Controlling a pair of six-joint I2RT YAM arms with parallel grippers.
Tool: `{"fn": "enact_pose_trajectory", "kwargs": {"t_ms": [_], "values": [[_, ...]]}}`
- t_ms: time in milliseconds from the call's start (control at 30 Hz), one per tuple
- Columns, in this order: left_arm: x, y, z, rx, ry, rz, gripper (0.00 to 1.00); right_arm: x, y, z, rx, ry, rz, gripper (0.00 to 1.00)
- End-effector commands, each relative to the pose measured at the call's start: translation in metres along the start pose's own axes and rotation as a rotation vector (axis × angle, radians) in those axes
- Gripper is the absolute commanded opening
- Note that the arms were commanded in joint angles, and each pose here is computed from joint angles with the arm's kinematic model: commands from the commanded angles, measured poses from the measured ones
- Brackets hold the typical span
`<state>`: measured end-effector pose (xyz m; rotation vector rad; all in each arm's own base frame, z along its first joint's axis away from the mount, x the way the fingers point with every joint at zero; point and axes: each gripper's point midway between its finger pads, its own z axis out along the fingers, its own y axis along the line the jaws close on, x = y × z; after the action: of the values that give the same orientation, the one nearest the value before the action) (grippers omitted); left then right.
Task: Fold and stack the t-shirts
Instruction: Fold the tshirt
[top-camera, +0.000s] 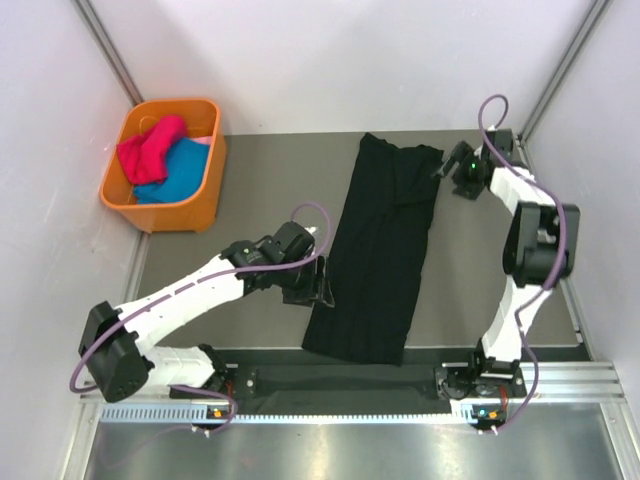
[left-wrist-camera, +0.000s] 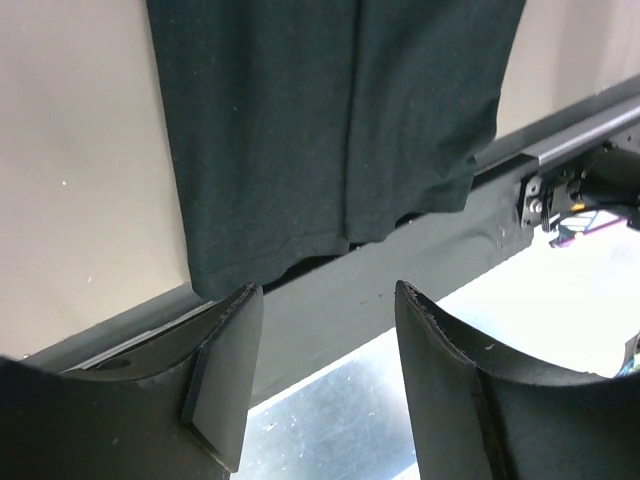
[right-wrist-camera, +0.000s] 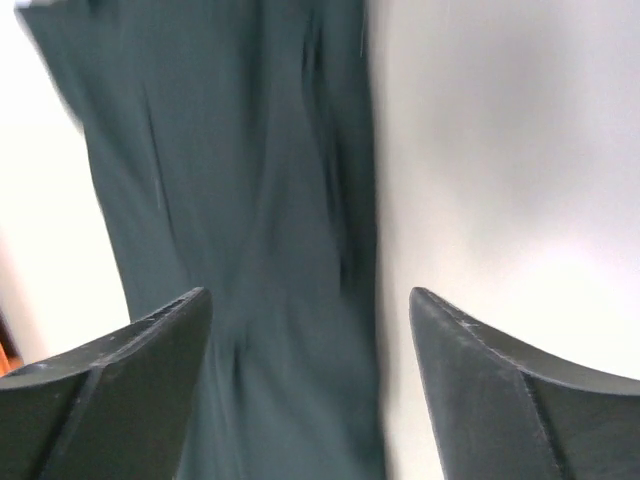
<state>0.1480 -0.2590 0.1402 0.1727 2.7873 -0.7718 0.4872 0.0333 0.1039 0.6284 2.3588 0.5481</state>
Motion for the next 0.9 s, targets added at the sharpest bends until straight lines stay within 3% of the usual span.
{"fn": "enact_pose_trajectory", "kwargs": {"t_ms": [0, 67, 367, 600, 667, 700, 767, 867], "values": [[-0.016, -0.008, -0.003, 0.004, -0.055, -0.029, 0.60, -0.059, 0.018, 0.031, -0.119, -0.110, -0.014, 0.78], [-0.016, -0.006, 0.002, -0.003, -0.053, -0.054, 0.60, -0.083, 0.030, 0.040, -0.158, -0.152, -0.029, 0.74], [-0.019, 0.004, 0.012, -0.054, -0.058, -0.118, 0.60, -0.104, 0.021, 0.117, -0.195, -0.152, 0.002, 0.67], [-0.038, 0.009, 0.018, -0.082, -0.098, -0.151, 0.60, -0.101, 0.018, 0.157, -0.220, -0.141, 0.096, 0.45], [-0.046, 0.007, 0.020, -0.072, -0.111, -0.154, 0.60, -0.104, 0.024, 0.167, -0.237, -0.154, 0.099, 0.36], [-0.051, 0.010, 0.021, -0.075, -0.116, -0.167, 0.60, -0.107, 0.027, 0.170, -0.241, -0.164, 0.116, 0.24], [-0.057, 0.010, 0.025, -0.070, -0.107, -0.173, 0.59, -0.117, 0.039, 0.177, -0.284, -0.197, 0.116, 0.12], [-0.066, 0.013, 0.030, -0.085, -0.107, -0.178, 0.59, -0.131, 0.056, 0.184, -0.339, -0.253, 0.159, 0.06]]}}
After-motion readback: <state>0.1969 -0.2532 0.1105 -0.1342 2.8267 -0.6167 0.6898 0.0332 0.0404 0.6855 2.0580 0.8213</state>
